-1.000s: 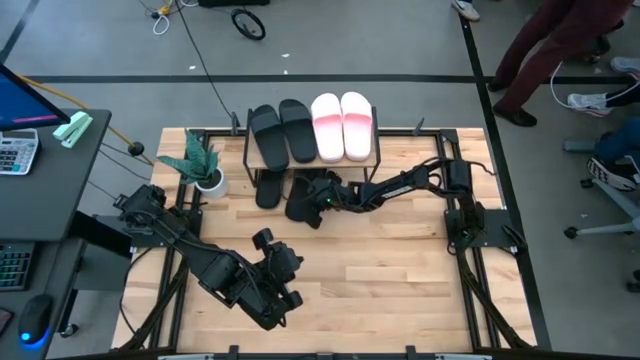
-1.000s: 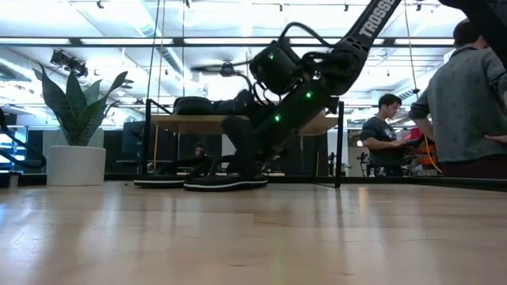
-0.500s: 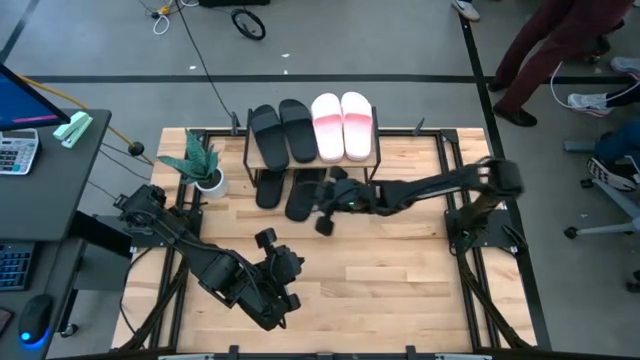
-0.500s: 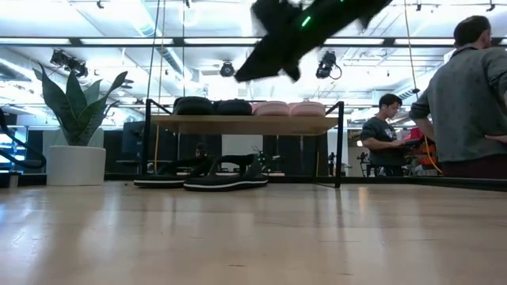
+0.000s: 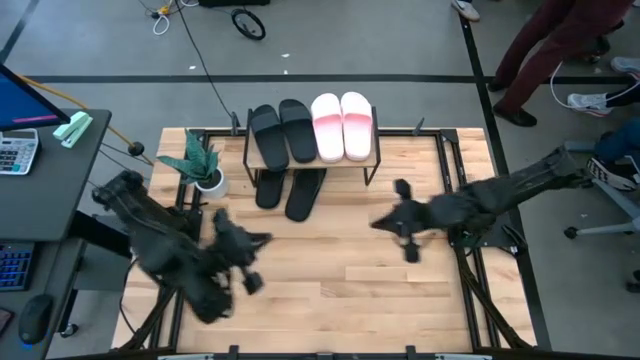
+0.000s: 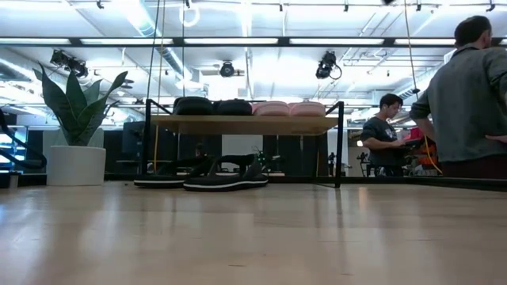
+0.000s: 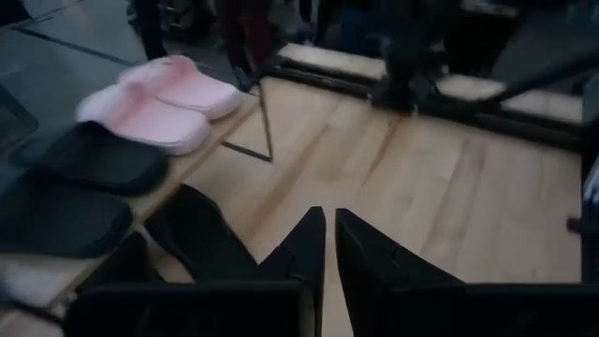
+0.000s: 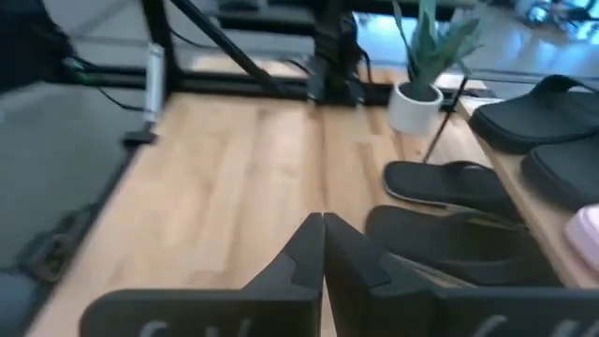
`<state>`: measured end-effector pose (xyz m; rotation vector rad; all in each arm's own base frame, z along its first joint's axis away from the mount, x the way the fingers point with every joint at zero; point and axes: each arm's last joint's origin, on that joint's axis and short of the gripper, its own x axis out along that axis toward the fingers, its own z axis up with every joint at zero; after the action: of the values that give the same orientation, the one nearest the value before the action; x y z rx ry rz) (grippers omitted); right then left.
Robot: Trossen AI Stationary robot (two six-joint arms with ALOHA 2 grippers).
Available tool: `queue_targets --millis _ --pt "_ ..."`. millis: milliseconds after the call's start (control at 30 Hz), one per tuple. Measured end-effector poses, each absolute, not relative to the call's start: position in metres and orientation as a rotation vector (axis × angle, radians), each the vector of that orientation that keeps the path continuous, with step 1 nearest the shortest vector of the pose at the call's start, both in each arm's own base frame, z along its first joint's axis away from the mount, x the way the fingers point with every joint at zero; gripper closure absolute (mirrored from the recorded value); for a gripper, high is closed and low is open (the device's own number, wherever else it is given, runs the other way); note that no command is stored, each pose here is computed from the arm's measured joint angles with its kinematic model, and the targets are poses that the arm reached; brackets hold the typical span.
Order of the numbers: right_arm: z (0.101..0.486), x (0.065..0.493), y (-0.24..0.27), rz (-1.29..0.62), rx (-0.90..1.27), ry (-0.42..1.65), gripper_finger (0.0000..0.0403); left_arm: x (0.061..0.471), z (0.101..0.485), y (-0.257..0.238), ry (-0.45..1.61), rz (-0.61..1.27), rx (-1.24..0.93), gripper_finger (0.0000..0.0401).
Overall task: Pick and place slides into the shelf
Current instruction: Return to Home Position
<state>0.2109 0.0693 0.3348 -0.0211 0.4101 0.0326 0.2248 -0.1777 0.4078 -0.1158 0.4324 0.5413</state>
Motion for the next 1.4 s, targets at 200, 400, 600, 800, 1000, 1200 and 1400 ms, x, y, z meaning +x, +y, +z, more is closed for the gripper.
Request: queue_targets --millis 200,400,600,800,1000,1200,1400 --pt "0.309 0.143 0.063 0.048 0.04 0.233 0.0388 0.16 0.434 -0.161 0.25 0.554 -0.159 0.0372" --pt "0.265 0.11 0.054 0.183 0.104 0.003 0.0388 0.152 0.429 -0.179 0.197 0.514 -0.147 0.0382" --pt "0.227 0.102 0.052 0.269 0.155 -0.08 0.0388 0.171 0.41 -0.209 0.189 0.517 -0.187 0.0377" --pt "0.223 0.099 0.05 0.259 0.114 -0.101 0.0388 0.184 0.432 -0.224 0.182 0.405 -0.248 0.0367" --pt "0.222 0.1 0.049 0.227 0.102 -0.097 0.0389 0.203 0.494 -0.196 0.141 0.065 -0.146 0.0368" --pt "0.222 0.1 0.049 0.228 0.121 -0.09 0.0389 0.25 0.492 -0.15 0.178 -0.15 -0.099 0.0377" --pt "0.221 0.1 0.049 0.228 0.124 -0.083 0.0389 0.285 0.46 -0.099 0.253 -0.014 -0.172 0.0371"
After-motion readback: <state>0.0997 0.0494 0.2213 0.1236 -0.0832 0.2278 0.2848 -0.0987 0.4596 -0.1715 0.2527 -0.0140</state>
